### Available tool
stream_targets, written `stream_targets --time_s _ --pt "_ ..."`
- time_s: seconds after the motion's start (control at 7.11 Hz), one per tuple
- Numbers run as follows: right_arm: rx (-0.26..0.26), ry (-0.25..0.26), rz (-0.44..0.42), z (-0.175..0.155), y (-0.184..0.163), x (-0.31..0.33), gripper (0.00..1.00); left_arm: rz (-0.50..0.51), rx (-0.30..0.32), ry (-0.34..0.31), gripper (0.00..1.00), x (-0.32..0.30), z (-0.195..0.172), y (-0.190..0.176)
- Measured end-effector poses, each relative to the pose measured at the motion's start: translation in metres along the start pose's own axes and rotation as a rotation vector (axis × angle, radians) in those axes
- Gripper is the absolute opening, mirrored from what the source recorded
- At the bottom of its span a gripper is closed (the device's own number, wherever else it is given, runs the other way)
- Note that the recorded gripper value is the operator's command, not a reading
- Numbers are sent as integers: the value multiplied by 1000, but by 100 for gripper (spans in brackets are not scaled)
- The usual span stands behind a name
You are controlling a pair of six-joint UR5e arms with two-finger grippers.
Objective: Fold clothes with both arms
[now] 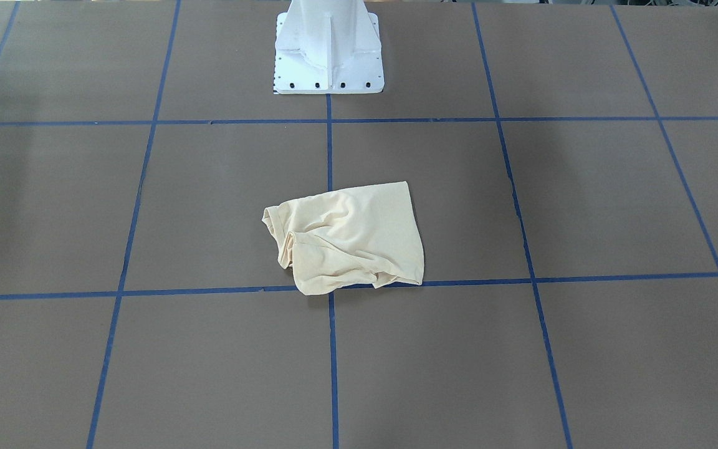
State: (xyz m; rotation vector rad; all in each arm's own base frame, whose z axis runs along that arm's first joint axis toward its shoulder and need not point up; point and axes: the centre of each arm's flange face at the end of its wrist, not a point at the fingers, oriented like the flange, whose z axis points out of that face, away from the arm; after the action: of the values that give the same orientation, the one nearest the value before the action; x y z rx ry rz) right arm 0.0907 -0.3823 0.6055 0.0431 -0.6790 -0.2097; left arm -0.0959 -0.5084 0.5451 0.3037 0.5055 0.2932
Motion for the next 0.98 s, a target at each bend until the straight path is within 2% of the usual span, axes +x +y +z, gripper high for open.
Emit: stream_targets --time_s 0.28,0.42,0.7,0.98 --pt "6 3 64 5 14 9 100 -53 -69 52 100 -15 37 29" --pt "25 11 79 6 10 5 100 -73 -75 111 100 -12 46 40" --pt "11 40 74 19 -1 -10 100 -107 -74 221 100 -3 57 58" --pt "-6 47 65 27 -6 -19 100 -115 -75 243 100 0 59 63"
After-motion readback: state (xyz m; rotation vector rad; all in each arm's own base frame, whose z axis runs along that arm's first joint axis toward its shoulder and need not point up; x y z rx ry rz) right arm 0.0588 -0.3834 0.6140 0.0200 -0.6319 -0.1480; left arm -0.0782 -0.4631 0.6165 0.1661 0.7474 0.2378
